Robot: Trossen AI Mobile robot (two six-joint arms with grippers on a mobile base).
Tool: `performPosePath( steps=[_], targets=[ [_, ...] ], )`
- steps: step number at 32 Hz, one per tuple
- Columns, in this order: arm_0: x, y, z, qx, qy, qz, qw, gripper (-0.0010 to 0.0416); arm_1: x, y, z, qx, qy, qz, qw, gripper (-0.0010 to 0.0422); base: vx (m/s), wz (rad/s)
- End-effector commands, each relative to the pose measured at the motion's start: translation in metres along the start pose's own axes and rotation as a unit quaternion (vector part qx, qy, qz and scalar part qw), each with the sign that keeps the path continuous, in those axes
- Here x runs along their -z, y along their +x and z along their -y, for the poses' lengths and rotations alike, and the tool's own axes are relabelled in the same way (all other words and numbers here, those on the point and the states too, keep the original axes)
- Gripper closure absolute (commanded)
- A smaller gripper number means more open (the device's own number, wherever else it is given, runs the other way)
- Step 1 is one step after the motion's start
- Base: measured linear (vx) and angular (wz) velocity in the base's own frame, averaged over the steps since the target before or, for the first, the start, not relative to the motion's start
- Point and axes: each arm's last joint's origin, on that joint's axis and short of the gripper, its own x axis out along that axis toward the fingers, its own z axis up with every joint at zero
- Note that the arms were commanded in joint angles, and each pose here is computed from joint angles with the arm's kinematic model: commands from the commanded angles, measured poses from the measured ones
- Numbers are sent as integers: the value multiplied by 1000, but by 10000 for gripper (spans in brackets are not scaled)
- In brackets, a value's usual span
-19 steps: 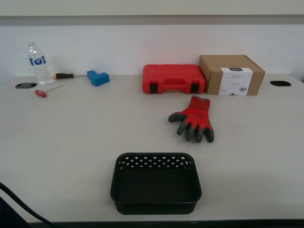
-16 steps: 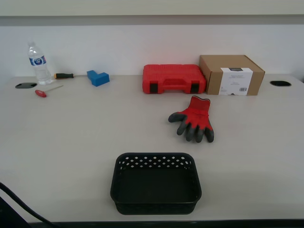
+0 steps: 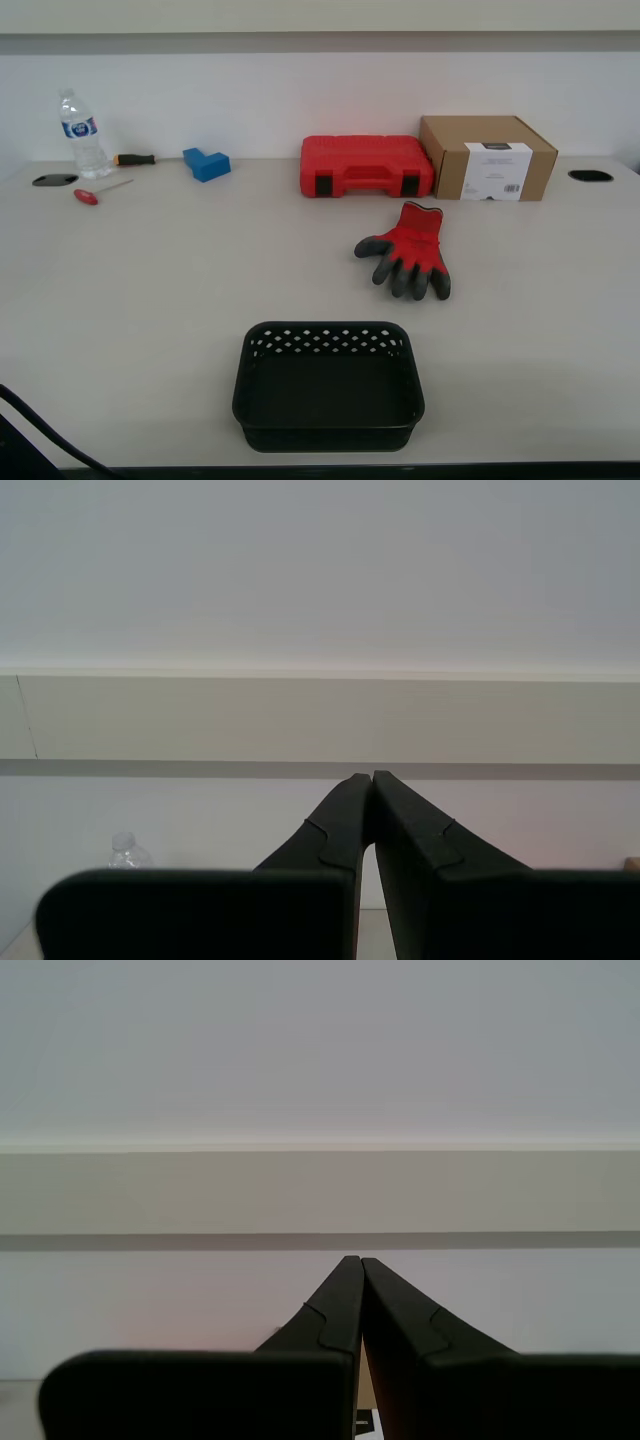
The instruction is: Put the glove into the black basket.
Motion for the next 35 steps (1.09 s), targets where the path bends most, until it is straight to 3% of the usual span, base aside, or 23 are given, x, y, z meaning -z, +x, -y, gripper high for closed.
performPosePath(
  steps=[1,3,7,9,13,16,20,25,30,34,35],
  targets=[
    [2,1,-2,-31,3,-10,999,405,0,0,0,-1,0,2,1000,412,0,0],
    [8,4,-3,-53,14,-26,998,405,0,0,0,-1,0,2,1000,412,0,0],
    [25,24,-3,-49,63,-115,990,405,0,0,0,-1,0,2,1000,412,0,0],
    [35,39,-4,-57,68,-159,983,405,0,0,0,-1,0,2,1000,412,0,0],
    [51,81,-11,-128,94,-217,963,405,0,0,0,-1,0,2,1000,412,0,0],
    [72,109,-15,-129,100,-275,948,405,0,0,0,-1,0,1,1000,412,0,0],
    [119,140,-30,-161,115,-359,912,405,0,0,0,-1,0,0,1000,412,0,0],
    [167,153,-57,-186,106,-417,883,405,0,0,0,-1,0,0,1000,412,0,0],
    [201,156,-83,-213,86,-460,858,405,0,0,0,-1,0,0,1000,412,0,0],
    [228,161,-95,-217,69,-548,805,405,0,0,0,-1,0,0,1000,412,0,0],
    [232,162,-95,-219,63,-558,798,405,0,0,0,-1,0,0,1000,412,0,0]
  ],
)
